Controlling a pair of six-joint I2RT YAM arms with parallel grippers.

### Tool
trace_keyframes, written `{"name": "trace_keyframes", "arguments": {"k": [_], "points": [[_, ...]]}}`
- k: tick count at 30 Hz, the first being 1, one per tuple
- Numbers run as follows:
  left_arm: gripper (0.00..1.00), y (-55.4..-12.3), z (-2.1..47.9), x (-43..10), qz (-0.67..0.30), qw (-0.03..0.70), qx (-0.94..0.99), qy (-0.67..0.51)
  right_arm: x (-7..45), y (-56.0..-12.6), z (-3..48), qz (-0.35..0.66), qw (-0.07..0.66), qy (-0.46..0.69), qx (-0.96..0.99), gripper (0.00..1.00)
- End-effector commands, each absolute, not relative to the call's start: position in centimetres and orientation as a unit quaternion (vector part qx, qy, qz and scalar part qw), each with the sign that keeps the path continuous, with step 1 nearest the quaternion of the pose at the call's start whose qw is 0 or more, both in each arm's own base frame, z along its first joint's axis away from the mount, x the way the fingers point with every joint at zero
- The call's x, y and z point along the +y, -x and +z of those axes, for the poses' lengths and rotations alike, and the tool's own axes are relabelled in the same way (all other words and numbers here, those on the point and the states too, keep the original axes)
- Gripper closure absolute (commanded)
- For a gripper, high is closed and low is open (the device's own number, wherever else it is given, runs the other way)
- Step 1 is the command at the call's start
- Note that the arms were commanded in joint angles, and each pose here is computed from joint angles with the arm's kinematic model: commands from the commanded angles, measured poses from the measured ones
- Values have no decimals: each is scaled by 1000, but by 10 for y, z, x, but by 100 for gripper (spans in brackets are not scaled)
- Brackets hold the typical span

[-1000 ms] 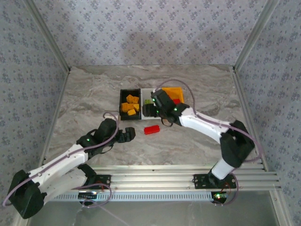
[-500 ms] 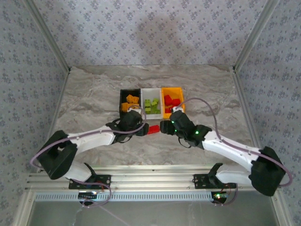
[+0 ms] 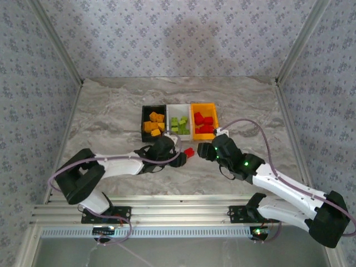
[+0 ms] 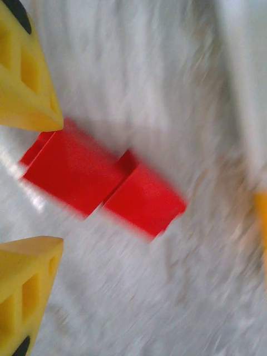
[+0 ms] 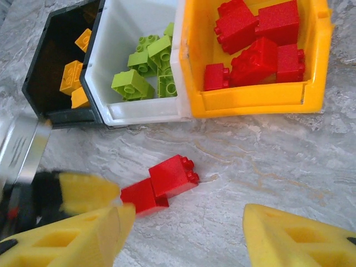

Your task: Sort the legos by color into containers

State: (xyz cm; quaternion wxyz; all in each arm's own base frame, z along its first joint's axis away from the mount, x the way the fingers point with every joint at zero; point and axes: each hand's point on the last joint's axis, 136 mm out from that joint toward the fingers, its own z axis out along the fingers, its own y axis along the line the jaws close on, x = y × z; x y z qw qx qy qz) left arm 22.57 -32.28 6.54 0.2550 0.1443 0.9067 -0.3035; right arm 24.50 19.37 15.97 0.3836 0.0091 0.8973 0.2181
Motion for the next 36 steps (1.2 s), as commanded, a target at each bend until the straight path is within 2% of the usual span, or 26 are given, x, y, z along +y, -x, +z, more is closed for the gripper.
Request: {"name": "trace_keyframes", "arguments": {"k": [1, 2, 5, 7, 12, 15, 18, 27, 36], "points": [[46, -194, 90, -347, -374, 219, 884, -177, 185, -245, 151, 210, 379, -25, 901, 38], [43, -191, 89, -345, -362, 218, 888, -181, 186, -246, 150, 211, 378, -25, 901, 37], [25, -196, 85, -325, -295, 250, 903, -186, 184, -246, 149, 210, 377, -28, 902, 37], [18, -201, 84, -315, -235, 275, 909, -209, 183, -245, 148, 208, 375, -29, 903, 36], [10, -222, 73, -304, -104, 314, 908, -259, 180, -242, 149, 209, 377, -31, 902, 36], [10, -236, 64, -304, -54, 327, 901, -280, 177, -241, 151, 210, 379, -35, 900, 35], [15, -240, 53, -316, -48, 320, 896, -304, 173, -239, 153, 211, 381, -40, 899, 35], [49, -240, 26, -329, -44, 295, 895, -331, 164, -237, 162, 216, 392, -52, 893, 35], [76, -215, 39, -322, -77, 298, 892, -331, 157, -240, 158, 214, 388, -65, 894, 35]]}}
